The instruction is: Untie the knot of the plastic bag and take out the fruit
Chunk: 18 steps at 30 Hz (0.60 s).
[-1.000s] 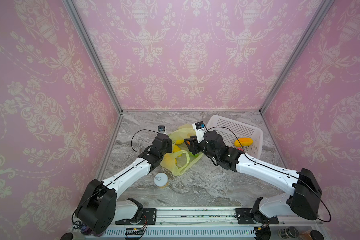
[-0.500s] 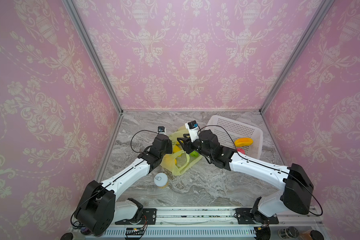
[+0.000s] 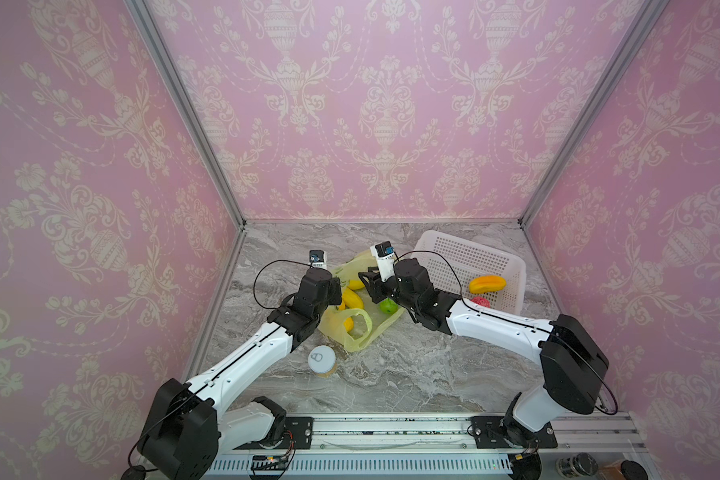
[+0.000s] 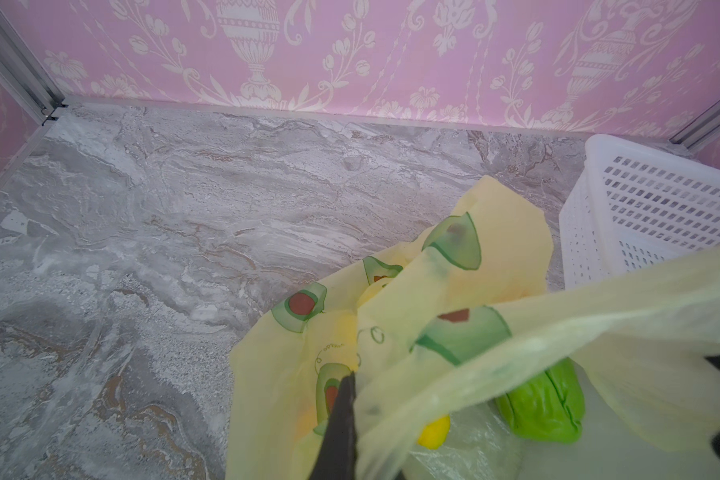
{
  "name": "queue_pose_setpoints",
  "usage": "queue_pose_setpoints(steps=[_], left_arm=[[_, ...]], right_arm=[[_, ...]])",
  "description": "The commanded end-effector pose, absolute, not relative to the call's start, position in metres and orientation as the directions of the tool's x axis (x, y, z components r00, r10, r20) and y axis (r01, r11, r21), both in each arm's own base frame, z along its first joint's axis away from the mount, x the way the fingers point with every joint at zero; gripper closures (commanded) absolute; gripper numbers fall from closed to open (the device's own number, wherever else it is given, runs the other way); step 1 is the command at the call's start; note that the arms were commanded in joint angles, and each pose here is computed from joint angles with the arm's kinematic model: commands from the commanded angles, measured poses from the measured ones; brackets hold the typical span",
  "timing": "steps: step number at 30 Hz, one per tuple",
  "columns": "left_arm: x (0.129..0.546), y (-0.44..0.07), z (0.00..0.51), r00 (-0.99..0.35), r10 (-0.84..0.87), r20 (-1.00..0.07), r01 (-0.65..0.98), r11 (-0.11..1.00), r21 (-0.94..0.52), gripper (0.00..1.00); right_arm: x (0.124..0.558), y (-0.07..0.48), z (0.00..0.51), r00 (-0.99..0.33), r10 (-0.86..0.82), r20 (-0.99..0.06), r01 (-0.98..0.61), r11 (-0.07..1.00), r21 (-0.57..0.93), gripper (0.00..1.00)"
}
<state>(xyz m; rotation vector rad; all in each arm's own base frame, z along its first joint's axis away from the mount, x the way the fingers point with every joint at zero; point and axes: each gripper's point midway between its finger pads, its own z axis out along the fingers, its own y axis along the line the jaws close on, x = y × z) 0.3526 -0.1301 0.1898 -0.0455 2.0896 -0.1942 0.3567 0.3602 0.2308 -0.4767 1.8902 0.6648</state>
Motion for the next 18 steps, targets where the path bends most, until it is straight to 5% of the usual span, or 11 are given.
queue_pose_setpoints(steps=[1,7,13,18], left_arm=[[0.352,-0.119,0.186,-0.504,-0.104,-0.857,0.011,0.992,-0.127,1.0],[0.35,-0.115,0.191,-0.494,-0.108,-0.863,-0.001,0.992,-0.123,1.0],[0.348,-0.117,0.195,-0.489,-0.119,-0.864,0.011,0.99,-0.142,1.0],[0.349,-0.117,0.196,-0.487,-0.112,-0.866,0.012,0.991,-0.135,1.0]], right_arm=[[0.345,0.355,0.25,-0.364,-0.008,-0.931,-0.607,0.761,0.23,0.62],[0.28,0.338,0.264,-0.238,-0.176,-0.955,-0.75,0.658,0.066,0.49],[0.246,0.324,0.202,-0.191,-0.462,-0.866,-0.853,0.515,-0.087,0.55],[0.235,0.332,0.172,-0.229,-0.57,-0.789,-0.903,0.427,-0.046,0.63]])
